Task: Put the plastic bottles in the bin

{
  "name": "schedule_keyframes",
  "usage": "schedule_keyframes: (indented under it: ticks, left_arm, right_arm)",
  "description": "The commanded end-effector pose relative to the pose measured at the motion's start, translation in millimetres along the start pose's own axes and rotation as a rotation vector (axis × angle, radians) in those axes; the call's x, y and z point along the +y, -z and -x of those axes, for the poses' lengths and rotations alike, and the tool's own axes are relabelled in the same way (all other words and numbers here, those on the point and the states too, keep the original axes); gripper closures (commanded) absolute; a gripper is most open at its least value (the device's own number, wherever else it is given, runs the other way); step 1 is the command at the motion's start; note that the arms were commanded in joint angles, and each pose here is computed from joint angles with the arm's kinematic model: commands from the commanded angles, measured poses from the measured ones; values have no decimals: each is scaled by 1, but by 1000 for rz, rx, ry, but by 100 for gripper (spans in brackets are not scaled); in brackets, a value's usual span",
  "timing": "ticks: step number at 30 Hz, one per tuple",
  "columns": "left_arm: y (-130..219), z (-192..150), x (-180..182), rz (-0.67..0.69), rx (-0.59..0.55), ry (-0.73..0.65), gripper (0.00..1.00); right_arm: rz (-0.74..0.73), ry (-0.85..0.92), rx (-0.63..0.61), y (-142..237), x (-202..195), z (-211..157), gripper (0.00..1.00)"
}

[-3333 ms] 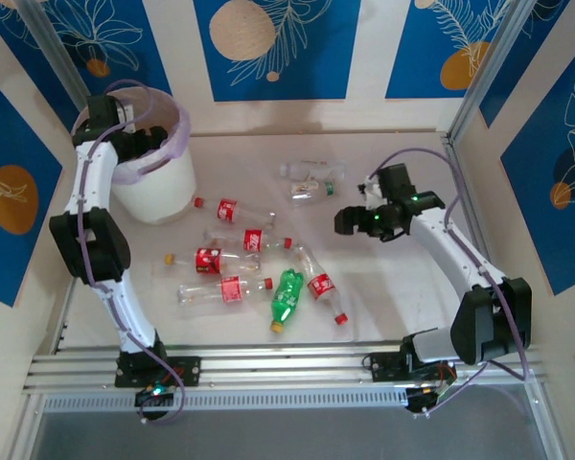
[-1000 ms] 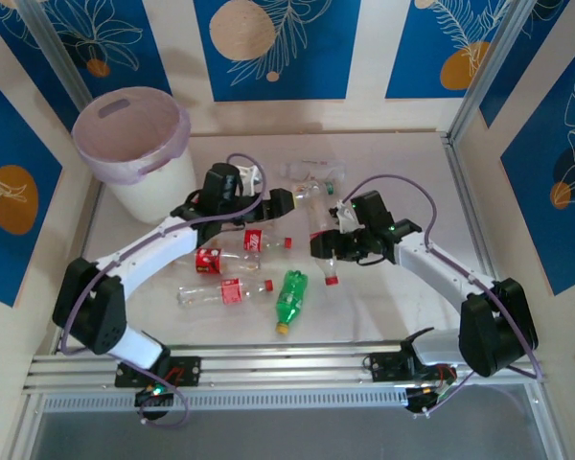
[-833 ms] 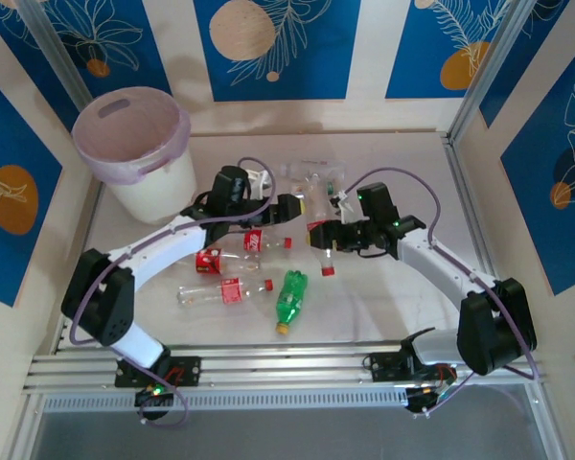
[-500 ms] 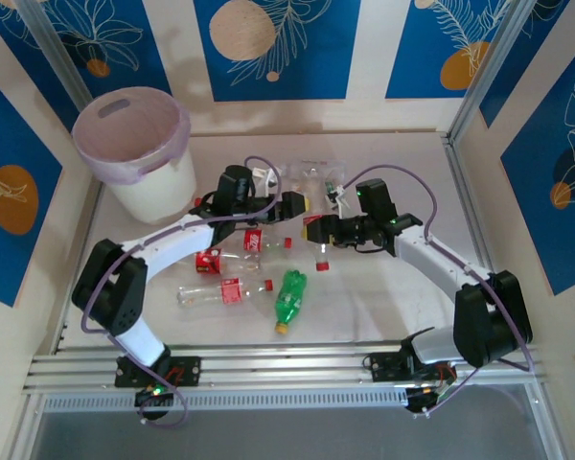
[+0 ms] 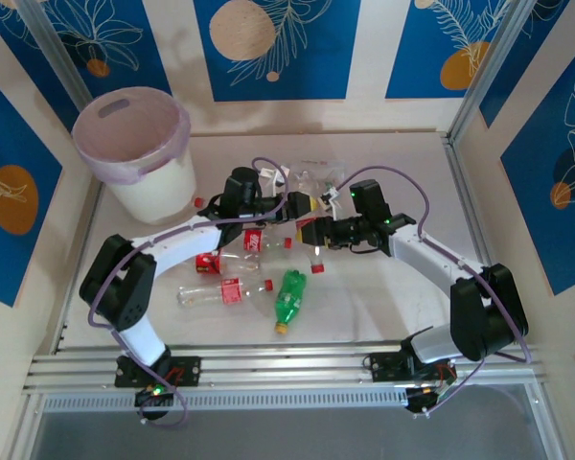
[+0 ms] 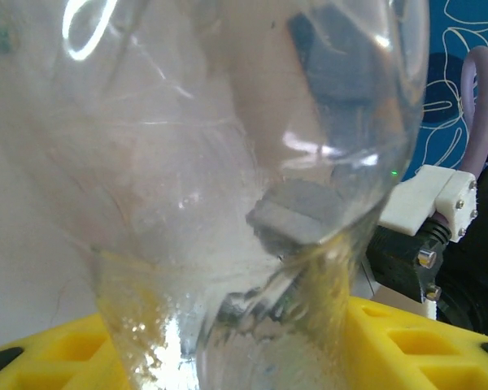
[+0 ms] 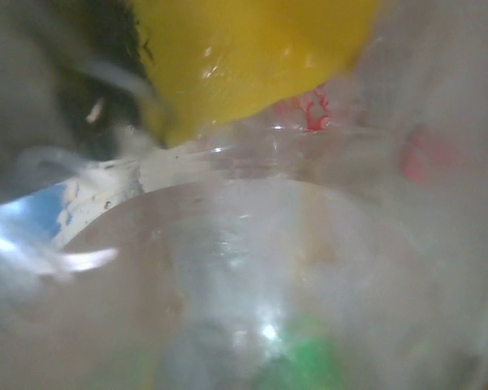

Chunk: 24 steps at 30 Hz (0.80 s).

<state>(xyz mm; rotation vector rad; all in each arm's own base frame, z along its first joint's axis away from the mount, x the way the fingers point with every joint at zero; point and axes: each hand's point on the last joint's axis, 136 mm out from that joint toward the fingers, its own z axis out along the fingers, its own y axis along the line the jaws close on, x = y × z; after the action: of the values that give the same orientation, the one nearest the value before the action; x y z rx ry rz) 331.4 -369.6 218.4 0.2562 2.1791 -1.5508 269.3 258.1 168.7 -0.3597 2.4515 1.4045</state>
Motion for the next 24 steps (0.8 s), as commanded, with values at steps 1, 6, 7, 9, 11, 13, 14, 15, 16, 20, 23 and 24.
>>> schedule_keyframes:
  ticks: [1,6,7,9,11,13,14,15,16,20,23,24]
  left_arm:
    - [-3,3,-20,-62,-2,-37,49]
    - [-4,3,-13,-33,-2,-35,55]
    - [-4,4,-13,-29,-3,-35,56]
    - [-4,3,-12,-25,-1,-33,57]
    - [-3,5,-8,-6,-8,-26,59]
    - [-3,6,-3,13,-15,-23,61]
    - [-2,7,-1,20,-19,-19,63]
    - [-3,7,0,27,-21,-17,65]
    - [-2,8,1,31,-25,-15,66]
    - [-1,12,3,65,-31,-17,75]
    - [3,19,-7,71,-38,-46,82]
    - [5,24,-11,68,-43,-61,84]
  right_arm:
    - [54,29,12,-1,14,3,44]
    - [40,28,11,2,11,2,23]
    - [31,27,7,4,10,2,20]
    - [16,25,-5,9,7,4,18]
    - [11,25,-11,16,6,4,14]
    - [3,34,-18,24,7,4,13]
    - [1,39,-20,28,9,3,12]
    - [-3,43,-20,31,10,2,11]
    - [-6,51,-25,36,12,2,10]
    - [-19,69,-45,56,16,-3,10]
    - [-55,60,-105,79,11,0,10]
    - [-71,50,-126,86,8,2,10]
